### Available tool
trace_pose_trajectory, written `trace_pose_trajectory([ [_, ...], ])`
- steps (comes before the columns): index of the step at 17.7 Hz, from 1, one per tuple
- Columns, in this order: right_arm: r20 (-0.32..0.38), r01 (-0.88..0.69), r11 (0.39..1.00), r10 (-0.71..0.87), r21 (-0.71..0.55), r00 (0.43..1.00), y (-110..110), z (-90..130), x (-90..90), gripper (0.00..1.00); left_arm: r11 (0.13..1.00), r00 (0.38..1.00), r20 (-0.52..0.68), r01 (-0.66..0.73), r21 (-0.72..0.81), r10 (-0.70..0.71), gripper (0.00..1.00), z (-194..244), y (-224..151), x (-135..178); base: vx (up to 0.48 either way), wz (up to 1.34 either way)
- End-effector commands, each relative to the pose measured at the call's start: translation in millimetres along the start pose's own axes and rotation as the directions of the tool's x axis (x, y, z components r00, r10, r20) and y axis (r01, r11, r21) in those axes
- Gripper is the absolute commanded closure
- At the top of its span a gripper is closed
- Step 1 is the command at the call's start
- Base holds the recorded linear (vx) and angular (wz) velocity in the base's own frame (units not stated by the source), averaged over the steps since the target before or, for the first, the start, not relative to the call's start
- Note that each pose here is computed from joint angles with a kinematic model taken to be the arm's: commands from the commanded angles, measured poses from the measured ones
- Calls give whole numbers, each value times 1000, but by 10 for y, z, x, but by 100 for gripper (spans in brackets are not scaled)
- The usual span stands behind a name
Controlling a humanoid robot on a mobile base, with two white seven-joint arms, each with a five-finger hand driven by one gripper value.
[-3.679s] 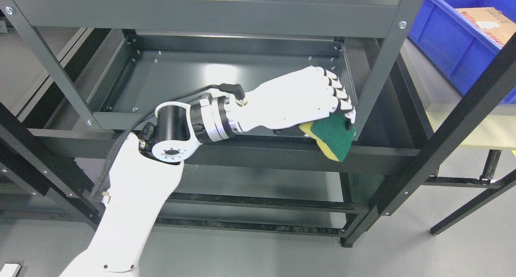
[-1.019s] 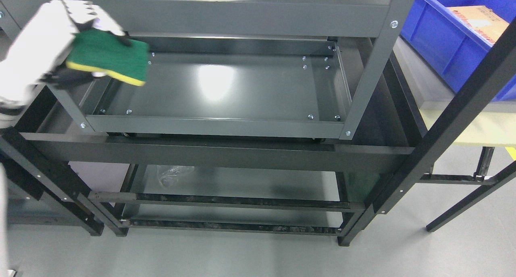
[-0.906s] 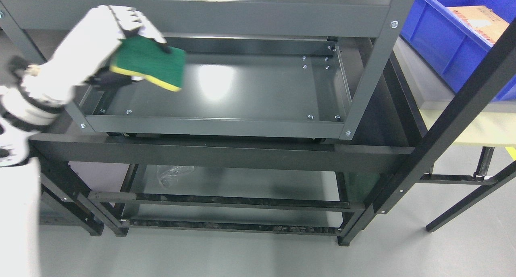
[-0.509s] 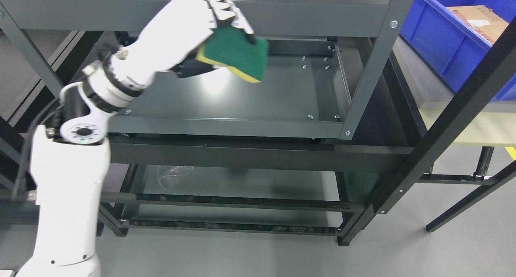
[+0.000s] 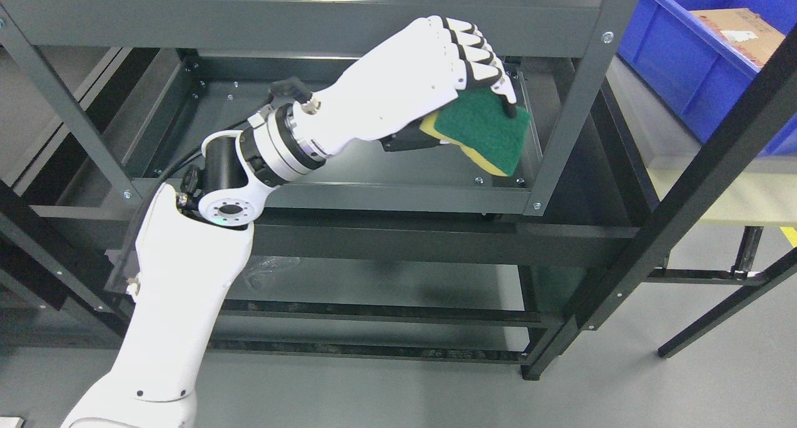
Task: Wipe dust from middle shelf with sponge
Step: 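Wipe the sponge back across the shelf away from the left side, then withdraw the left hand holding the sponge from the shelf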
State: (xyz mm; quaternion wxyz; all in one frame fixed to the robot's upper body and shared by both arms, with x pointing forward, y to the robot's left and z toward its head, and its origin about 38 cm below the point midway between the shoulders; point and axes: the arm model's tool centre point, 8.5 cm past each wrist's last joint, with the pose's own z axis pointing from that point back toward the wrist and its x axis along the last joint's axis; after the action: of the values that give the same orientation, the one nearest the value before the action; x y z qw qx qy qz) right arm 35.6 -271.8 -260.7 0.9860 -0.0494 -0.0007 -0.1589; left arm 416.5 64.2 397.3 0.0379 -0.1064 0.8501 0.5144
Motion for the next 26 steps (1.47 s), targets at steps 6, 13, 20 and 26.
trace_pose_trajectory([
  [6, 22, 3, 1000, -2, -15, 1000, -101, 1, 95, 0, 674, 602, -335, -521, 523, 725, 100, 1432, -1492, 320, 0, 0],
  [13, 22, 3, 1000, -2, -15, 1000, -101, 1, 95, 0, 461, 288, -401, -182, 869, 870, 100, 2794, -890, -125, 0, 0],
  [20, 22, 1, 1000, -1, -15, 1000, -101, 1, 95, 0, 452, 304, -399, -125, 883, 865, 100, 2968, -544, 333, 0, 0],
  [26, 22, 1, 1000, -1, -15, 1000, -101, 1, 95, 0, 432, 267, -391, -115, 894, 881, 100, 3035, -556, 331, 0, 0],
])
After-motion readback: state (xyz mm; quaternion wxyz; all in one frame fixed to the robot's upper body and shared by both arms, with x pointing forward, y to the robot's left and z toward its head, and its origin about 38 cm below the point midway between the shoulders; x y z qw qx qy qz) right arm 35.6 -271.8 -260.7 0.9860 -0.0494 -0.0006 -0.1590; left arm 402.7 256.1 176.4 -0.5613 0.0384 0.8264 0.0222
